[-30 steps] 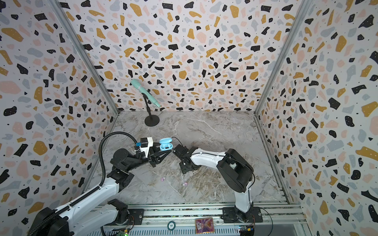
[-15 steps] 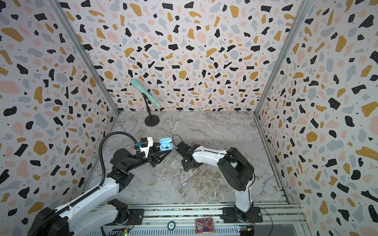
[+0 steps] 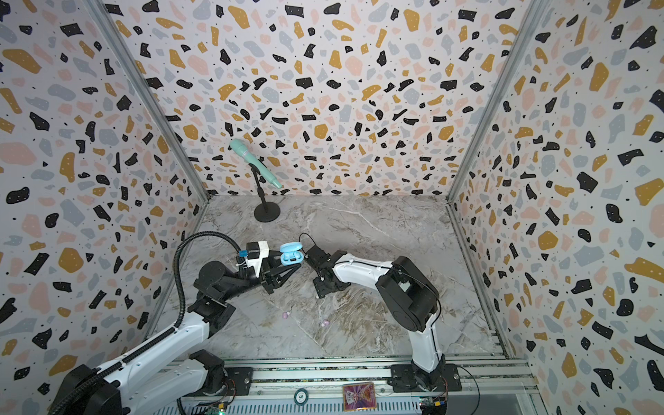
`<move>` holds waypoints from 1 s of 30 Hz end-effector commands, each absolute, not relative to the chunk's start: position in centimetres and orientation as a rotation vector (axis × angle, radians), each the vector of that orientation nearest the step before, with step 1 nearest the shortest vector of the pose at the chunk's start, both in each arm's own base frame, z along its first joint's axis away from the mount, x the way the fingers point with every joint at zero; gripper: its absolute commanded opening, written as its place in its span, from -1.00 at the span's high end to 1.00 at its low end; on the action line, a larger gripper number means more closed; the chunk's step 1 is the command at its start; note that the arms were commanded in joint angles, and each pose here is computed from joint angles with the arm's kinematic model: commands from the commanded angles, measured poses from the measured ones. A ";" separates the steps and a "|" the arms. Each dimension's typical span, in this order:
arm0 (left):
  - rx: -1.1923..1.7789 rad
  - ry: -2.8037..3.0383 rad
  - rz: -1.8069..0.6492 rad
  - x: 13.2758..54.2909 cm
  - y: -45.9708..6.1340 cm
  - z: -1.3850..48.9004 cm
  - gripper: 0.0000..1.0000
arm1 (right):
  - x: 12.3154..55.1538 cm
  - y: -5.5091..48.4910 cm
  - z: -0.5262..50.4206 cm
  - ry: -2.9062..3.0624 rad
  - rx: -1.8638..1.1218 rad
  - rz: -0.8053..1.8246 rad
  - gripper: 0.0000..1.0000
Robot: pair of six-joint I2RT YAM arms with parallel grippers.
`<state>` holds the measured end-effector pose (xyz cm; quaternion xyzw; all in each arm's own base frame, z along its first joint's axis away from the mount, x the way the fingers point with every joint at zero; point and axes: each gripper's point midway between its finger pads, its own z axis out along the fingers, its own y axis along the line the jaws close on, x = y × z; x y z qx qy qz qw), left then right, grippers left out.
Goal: Insert wireless bluetooth earbuds into charging case
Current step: Rotate the wireless bluetooth earbud at the center of the table.
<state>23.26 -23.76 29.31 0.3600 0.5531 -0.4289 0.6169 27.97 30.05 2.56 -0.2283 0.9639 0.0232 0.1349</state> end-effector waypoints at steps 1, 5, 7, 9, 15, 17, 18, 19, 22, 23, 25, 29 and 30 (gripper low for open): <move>0.822 1.226 -0.972 23.1 -23.4 30.3 0.75 | 28.8 30.8 3.7 2.784 -0.630 0.145 -0.53; 0.822 1.225 -0.973 23.1 -23.4 30.5 0.75 | 29.2 30.9 5.2 2.800 -0.511 0.254 -0.56; 0.820 1.227 -0.970 23.1 -23.4 30.5 0.75 | 29.0 31.0 6.0 2.812 -0.431 0.322 -0.56; 0.818 1.226 -0.965 23.1 -23.3 30.5 0.75 | 28.5 31.2 6.7 2.824 -0.367 0.394 -0.56; 0.807 1.228 -0.958 23.3 -23.2 30.6 0.75 | 26.0 33.3 7.3 2.888 -0.248 0.626 -0.41; 0.803 1.229 -0.949 23.4 -23.1 30.5 0.75 | 25.4 34.0 7.2 2.914 -0.234 0.665 -0.34; 0.800 1.228 -0.945 23.5 -23.0 30.5 0.75 | 25.1 34.4 7.1 2.926 -0.225 0.678 -0.31; 0.796 1.227 -0.944 23.5 -23.0 30.5 0.75 | 24.8 34.7 6.9 2.936 -0.217 0.691 -0.29; 0.795 1.226 -0.945 23.6 -22.9 30.5 0.75 | 24.4 35.0 6.2 2.978 -0.194 0.665 -0.18; 0.794 1.226 -0.947 23.6 -22.9 30.5 0.75 | 24.2 35.0 5.9 2.991 -0.182 0.651 -0.14; 0.794 1.223 -0.947 23.5 -22.9 30.5 0.75 | 24.0 35.1 5.4 3.009 -0.168 0.636 -0.08; 0.786 1.214 -0.945 23.3 -22.6 30.6 0.76 | 24.0 35.5 5.0 3.022 -0.169 0.618 -0.05; 0.786 1.213 -0.944 23.3 -22.6 30.6 0.76 | 24.0 35.5 4.8 3.026 -0.168 0.604 -0.04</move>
